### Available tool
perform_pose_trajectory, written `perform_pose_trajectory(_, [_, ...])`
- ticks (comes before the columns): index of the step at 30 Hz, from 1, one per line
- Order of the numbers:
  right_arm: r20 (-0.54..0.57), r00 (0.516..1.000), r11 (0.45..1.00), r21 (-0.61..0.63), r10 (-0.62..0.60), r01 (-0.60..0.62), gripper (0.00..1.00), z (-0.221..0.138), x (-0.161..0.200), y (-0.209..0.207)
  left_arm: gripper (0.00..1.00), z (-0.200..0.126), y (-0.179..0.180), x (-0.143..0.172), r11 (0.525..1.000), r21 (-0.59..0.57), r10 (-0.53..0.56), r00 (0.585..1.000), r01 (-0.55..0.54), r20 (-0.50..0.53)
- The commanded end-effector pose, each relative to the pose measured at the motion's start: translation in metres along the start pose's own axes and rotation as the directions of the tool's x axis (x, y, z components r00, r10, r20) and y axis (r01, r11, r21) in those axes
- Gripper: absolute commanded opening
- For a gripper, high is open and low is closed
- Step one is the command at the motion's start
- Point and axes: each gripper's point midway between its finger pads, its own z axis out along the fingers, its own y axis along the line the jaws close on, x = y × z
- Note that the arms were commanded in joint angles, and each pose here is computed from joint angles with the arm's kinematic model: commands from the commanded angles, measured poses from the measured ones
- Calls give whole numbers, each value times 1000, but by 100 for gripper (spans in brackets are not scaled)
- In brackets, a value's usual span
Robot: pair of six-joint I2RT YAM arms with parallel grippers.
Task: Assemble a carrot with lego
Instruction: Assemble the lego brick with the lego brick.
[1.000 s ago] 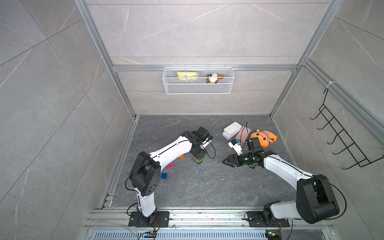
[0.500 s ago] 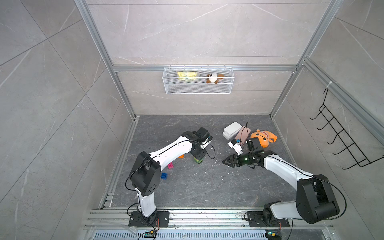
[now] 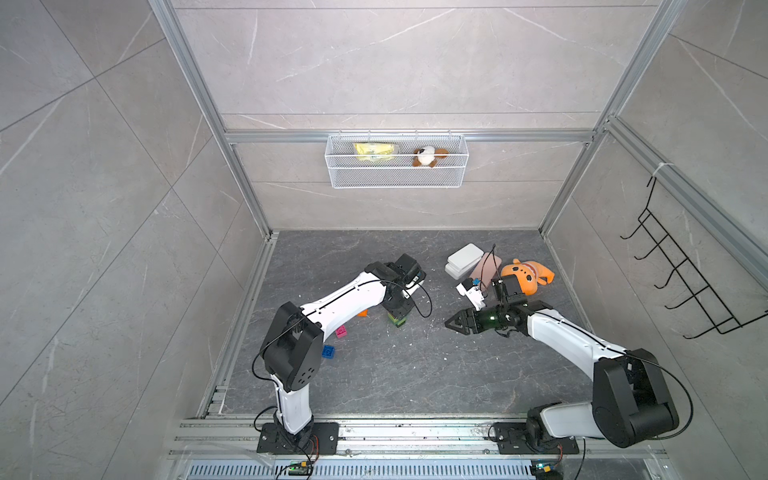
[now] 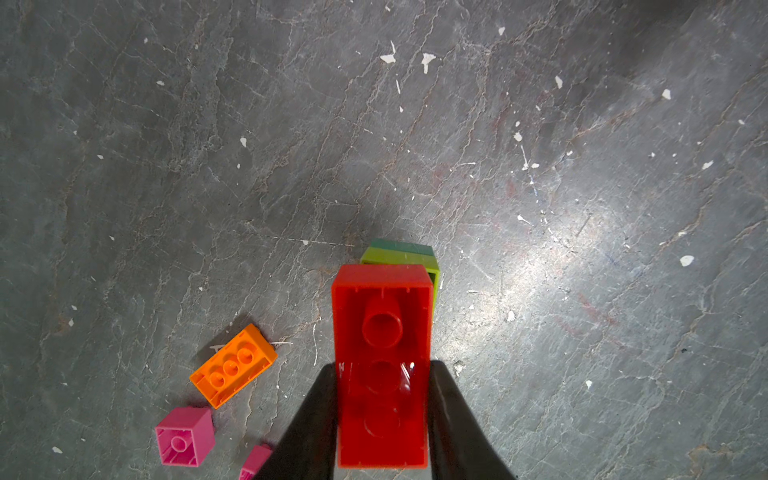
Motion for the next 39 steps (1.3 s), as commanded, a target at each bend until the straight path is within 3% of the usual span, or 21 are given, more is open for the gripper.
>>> perform_pose_trajectory(1, [0, 1000, 1000, -4, 3, -3, 64, -3, -3, 3, 25, -3, -4, -2, 1000, 17, -12, 1000, 12, 2])
perform_pose_trajectory(11, [1, 1000, 1000, -7, 2, -2, 64, -3, -3, 4, 23, -9, -14, 0, 994, 93, 54, 998, -56, 25])
perform_pose_trajectory(28, [2, 1000, 1000, -9, 2, -2, 64, -4, -4, 5, 22, -22, -14, -2, 991, 118, 53, 997, -59, 53])
perform_pose_trajectory(39, [2, 1000, 1000, -9, 2, -2, 64, -4, -4, 5, 22, -12, -15, 3, 992, 118, 48, 999, -50, 21])
